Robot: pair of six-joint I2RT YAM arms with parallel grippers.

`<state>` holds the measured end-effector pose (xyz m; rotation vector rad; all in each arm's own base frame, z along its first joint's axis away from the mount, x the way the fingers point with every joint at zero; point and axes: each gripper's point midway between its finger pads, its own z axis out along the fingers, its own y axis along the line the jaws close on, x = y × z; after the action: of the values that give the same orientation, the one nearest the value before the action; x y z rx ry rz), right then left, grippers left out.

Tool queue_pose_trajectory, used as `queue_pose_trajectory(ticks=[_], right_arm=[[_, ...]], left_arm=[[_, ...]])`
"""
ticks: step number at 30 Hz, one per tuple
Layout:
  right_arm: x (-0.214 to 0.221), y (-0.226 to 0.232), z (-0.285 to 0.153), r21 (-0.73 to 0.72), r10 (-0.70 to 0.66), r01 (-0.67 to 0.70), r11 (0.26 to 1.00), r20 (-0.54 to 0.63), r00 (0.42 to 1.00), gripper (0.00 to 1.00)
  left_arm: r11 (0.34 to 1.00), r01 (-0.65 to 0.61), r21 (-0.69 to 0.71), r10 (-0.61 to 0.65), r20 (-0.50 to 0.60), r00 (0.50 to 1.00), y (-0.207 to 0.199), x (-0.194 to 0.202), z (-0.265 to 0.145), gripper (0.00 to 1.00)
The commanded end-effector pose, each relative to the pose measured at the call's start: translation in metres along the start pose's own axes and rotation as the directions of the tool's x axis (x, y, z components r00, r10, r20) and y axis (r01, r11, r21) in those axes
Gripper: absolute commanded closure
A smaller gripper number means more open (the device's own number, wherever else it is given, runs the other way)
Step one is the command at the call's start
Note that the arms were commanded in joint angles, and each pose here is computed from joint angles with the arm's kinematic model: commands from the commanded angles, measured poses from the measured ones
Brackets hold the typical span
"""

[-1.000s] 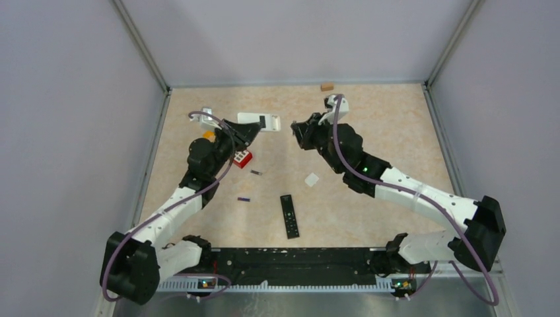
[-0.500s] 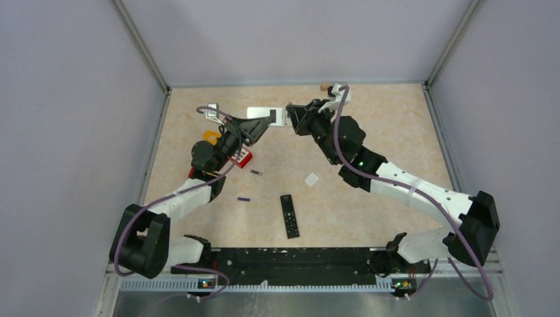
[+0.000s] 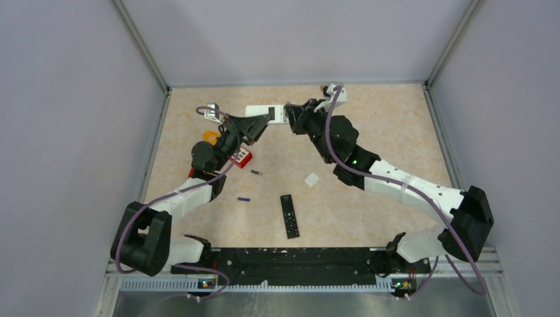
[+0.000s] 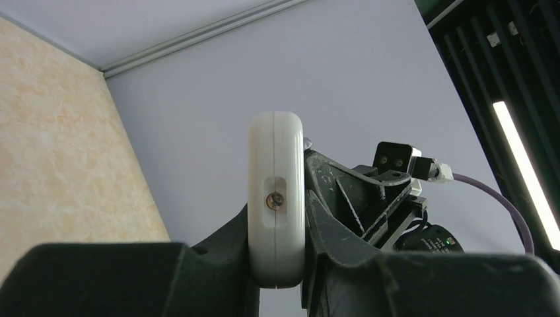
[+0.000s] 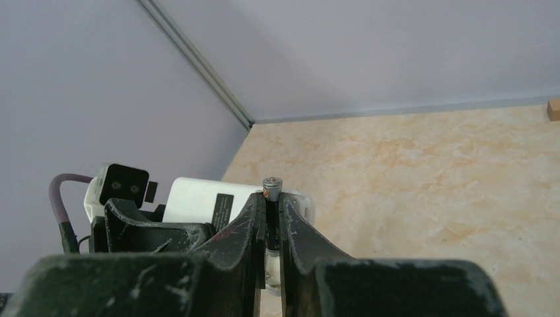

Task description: Load the batteries into the remote control

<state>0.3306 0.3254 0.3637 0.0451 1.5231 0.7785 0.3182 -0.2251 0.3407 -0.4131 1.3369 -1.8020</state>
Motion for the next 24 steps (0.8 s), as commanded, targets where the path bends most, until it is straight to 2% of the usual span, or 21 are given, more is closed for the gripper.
queue_pose_trajectory(ticks=[1,13,16,24], right_arm=[[-0.025,0.006,0.006,-0.001,0.031,-0.031,1.0,0.079,0.996,0.94],[-0.009,0.01,0.006,-0.015,0.037,-0.037,0.999,0.023,0.999,0.91],[-0.003,0.01,0.005,-0.016,0.031,-0.031,0.999,0.002,1.0,0.87],[0.008,0.008,0.003,-0.006,0.03,-0.03,1.0,-0.031,0.999,0.85]], left_arm=[[0.997,-0.017,0.076,0.016,0.016,1.0,-0.023,-0.003,-0.002,1.0],[0.995,-0.009,0.102,0.007,0.024,1.0,-0.027,-0.005,-0.001,1.0],[0.994,0.012,0.107,-0.015,0.031,0.999,-0.027,-0.006,-0.001,1.0],[0.989,0.062,0.132,-0.067,0.028,0.997,-0.028,-0.007,0.0,1.0]])
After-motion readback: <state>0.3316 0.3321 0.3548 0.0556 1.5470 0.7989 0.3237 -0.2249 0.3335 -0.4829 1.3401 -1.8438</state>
